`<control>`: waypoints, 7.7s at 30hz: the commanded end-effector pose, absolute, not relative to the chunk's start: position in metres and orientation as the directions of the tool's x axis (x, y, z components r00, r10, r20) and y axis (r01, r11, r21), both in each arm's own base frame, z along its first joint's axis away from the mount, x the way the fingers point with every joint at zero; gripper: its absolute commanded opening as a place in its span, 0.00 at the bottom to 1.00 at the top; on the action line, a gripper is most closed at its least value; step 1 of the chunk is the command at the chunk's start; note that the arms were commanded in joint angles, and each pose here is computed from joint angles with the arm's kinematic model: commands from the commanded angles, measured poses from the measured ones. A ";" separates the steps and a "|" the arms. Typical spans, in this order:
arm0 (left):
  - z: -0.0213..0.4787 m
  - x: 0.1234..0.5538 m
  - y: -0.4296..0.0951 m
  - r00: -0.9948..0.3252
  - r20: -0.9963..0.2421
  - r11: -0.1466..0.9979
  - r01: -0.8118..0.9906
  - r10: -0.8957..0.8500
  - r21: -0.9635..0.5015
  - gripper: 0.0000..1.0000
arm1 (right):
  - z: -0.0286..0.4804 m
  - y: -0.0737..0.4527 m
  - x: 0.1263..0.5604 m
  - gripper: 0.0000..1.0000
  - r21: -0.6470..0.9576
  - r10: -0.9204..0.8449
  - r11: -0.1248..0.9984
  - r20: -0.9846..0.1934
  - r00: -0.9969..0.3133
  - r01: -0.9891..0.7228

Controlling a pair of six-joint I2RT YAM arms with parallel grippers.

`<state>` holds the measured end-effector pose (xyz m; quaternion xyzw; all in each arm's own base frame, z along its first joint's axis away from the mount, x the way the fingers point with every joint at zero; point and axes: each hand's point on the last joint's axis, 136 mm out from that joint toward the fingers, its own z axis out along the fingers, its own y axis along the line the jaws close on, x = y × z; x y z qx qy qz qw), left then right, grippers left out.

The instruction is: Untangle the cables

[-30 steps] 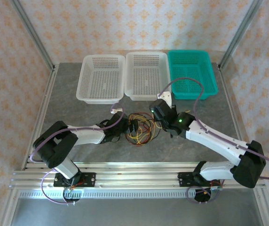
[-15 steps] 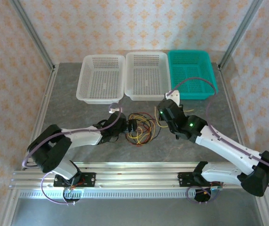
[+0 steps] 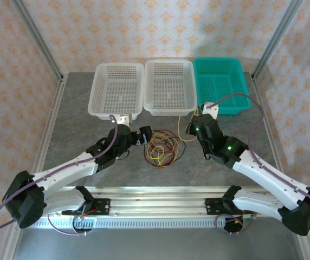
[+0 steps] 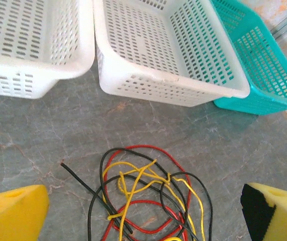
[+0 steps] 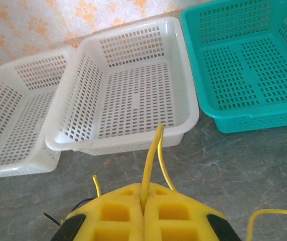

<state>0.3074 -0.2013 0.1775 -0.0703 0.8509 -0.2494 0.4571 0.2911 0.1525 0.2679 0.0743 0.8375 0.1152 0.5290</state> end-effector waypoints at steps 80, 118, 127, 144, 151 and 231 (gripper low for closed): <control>0.242 0.406 -0.181 -0.528 -0.795 0.884 0.161 -0.298 -0.439 0.99 | 0.302 0.236 0.526 0.43 0.392 0.268 0.907 -0.821 -0.505 -0.156; 0.112 0.268 -0.205 -0.727 -0.595 0.802 0.102 -0.344 -0.589 0.96 | 0.080 0.281 0.251 0.40 0.371 -0.206 0.838 -0.463 -0.862 -0.399; 0.106 0.269 -0.205 -0.731 -0.595 0.814 0.095 -0.333 -0.573 0.96 | 0.068 0.278 0.259 0.42 0.374 -0.178 0.853 -0.448 -0.876 -0.364; 0.102 0.274 -0.201 -0.720 -0.609 0.832 0.081 -0.332 -0.549 0.97 | 0.068 0.288 0.269 0.20 0.400 -0.163 0.837 -0.469 -0.868 -0.374; 0.100 0.277 -0.204 -0.720 -0.614 0.835 0.087 -0.325 -0.544 0.97 | 0.088 0.285 0.268 0.06 0.407 -0.140 0.828 -0.518 -0.844 -0.387; 0.176 0.305 -0.186 -0.539 -0.780 0.895 0.100 -0.318 -0.434 1.00 | 0.246 0.161 0.299 0.00 0.414 0.350 0.909 -0.822 -0.449 -0.048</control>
